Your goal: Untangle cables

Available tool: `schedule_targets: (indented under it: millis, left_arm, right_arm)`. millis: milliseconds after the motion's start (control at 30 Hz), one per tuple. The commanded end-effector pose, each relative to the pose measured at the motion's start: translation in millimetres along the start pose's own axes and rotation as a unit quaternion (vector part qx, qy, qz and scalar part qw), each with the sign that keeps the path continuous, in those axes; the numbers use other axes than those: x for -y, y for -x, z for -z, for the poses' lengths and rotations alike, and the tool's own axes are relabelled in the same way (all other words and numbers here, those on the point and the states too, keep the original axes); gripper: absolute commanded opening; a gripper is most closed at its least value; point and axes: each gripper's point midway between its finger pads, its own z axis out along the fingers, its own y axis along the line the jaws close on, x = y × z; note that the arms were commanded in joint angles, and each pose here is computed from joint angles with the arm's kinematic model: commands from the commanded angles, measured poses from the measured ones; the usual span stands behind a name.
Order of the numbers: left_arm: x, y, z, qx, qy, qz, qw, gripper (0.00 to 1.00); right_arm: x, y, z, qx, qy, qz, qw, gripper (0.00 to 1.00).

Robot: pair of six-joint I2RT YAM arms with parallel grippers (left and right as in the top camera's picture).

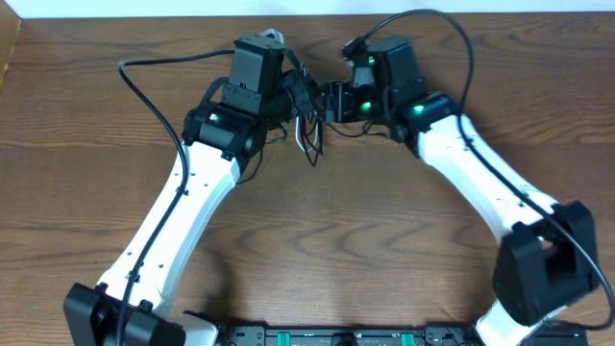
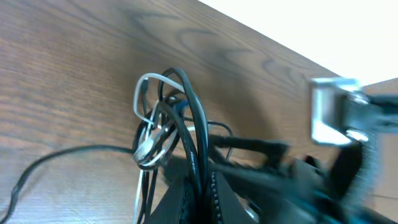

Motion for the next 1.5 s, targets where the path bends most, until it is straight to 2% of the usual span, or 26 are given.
schedule_targets:
  millis: [0,100,267,500,667,767,800,867,1000,1233,1333,1467]
  left_arm:
    - [7,4,4,0.004,-0.014,0.021,1.000,0.07]
    - [8,4,4,0.001,-0.018,0.024,1.000,0.07]
    - [10,4,4,0.000,-0.023,0.024,0.999,0.07]
    - [15,7,4,0.006,-0.035,0.022,0.999,0.07]
    - [15,7,4,0.006,-0.033,0.017,0.999,0.07]
    - [14,7,4,0.006,-0.032,0.010,0.999,0.07]
    - [14,7,4,0.007,-0.032,0.000,0.999,0.07]
    - [12,8,4,0.010,-0.026,-0.015,1.000,0.07]
    - [-16,15,5,0.028,0.036,-0.024,0.999,0.07]
    - [-69,36,16,0.065,0.146,-0.047,0.986,0.07]
    - [-96,48,25,0.081,0.195,-0.043,0.976,0.07]
    - [-114,57,31,0.082,0.212,-0.053,0.972,0.08]
  right_arm:
    - [-3,9,-14,0.024,0.000,-0.033,0.999,0.64]
    - [-8,11,-24,0.036,0.004,-0.032,0.999,0.60]
    - [19,2,-36,0.036,-0.057,-0.054,0.996,0.55]
    - [37,-6,-41,0.023,-0.081,-0.067,0.994,0.48]
    - [47,0,-41,0.035,-0.093,-0.069,0.993,0.30]
    - [59,14,-35,0.053,-0.095,-0.076,0.991,0.14]
    - [64,19,-31,0.058,-0.096,-0.080,0.990,0.02]
    - [75,29,-20,0.068,-0.099,-0.083,0.989,0.01]
    - [98,60,24,0.104,-0.119,-0.072,0.985,0.01]
    - [125,86,116,0.162,-0.215,-0.067,0.961,0.01]
    - [136,86,158,0.187,-0.292,-0.075,0.935,0.01]
    - [159,74,195,0.197,-0.398,-0.088,0.892,0.01]
